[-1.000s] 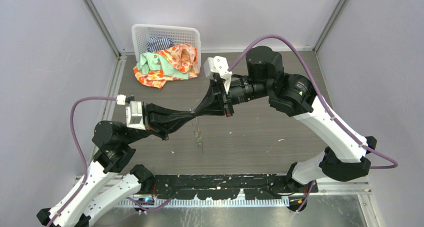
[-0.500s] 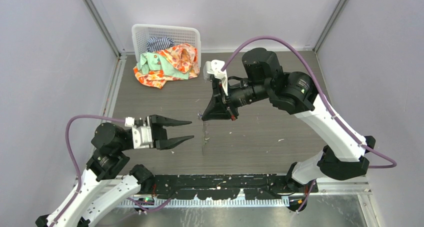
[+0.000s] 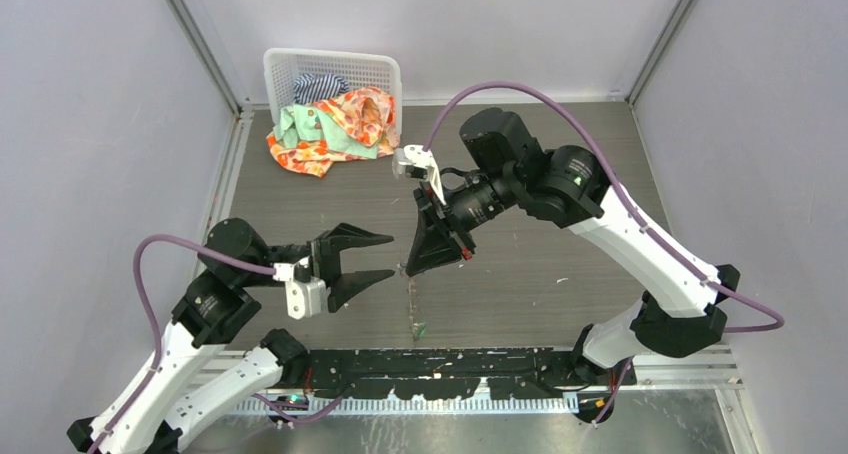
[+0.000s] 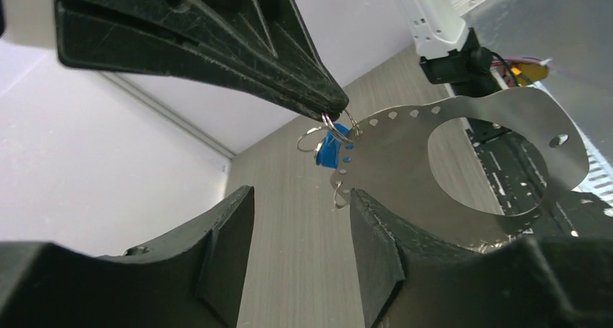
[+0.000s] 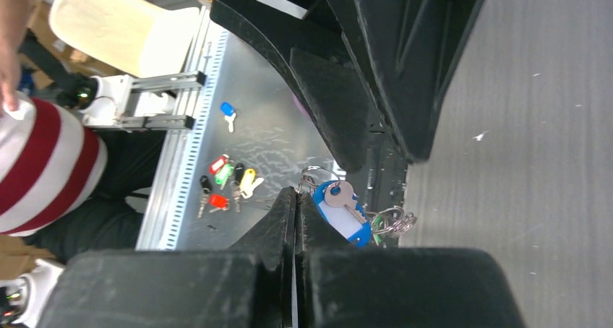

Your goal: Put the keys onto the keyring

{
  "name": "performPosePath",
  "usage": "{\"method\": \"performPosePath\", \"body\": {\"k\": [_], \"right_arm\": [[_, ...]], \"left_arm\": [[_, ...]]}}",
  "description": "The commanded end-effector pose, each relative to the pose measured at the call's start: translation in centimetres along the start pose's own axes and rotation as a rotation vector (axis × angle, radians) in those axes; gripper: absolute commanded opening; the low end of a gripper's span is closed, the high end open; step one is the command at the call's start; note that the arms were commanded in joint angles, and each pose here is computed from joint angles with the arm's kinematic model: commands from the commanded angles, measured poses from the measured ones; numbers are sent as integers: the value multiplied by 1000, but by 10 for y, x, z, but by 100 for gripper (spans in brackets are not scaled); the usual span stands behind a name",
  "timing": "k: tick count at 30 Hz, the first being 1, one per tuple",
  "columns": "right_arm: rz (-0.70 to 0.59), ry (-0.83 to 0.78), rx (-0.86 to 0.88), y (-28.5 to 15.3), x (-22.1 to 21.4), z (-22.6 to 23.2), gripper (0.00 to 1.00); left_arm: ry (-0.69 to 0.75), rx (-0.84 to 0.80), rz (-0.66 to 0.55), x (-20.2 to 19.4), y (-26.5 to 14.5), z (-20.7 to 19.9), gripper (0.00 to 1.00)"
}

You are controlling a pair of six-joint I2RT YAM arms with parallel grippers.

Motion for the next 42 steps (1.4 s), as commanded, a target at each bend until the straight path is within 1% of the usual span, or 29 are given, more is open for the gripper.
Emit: {"method": "performPosePath", "body": {"k": [1,3,6,8,10,14,19,25,29,36,39,42], "right_arm": [[-15,36,118,5,7,7,1],[-8,50,118,8,7,5,1],[-3,53,118,11,7,2,1],[-7,53,114,13,8,1,1],[-12,52,104,13,9,0,1],[-7,65,85,14,8,-2,1],[5,80,66,14,5,-4,1],[12,81,-4,10,1,-6,1],[7,76,-57,7,-3,-8,1],[-54,40,-104,0,-1,-5,1],[-92,23,-114,-4,2,-2,1],[-122,12,-112,-5,3,0,1]], "left_arm": [[25,-53,-99,11,5,5,53],[4,-62,-116,12,6,5,53],[-35,-96,-149,15,8,3,49],[-59,-129,-176,18,9,1,42],[-74,-148,-188,19,9,-1,32],[-73,-137,-178,18,8,-1,20],[-63,-127,-179,18,9,1,15],[-52,-96,-167,21,5,1,4],[-34,-71,-162,23,3,2,1],[5,-51,-150,23,-2,-2,0],[39,-68,-155,24,-5,-6,0],[29,-91,-153,23,-6,-11,0]]}}
Point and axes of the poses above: each gripper's point midway between its finger pads, its own y axis out along the fingers, its own z axis along the line the jaws close on, x = y × z, the point moved 10 cm from there along -y, back along the fingers, and after that the axes turned 12 degrees about y, right-handed, at the moved point
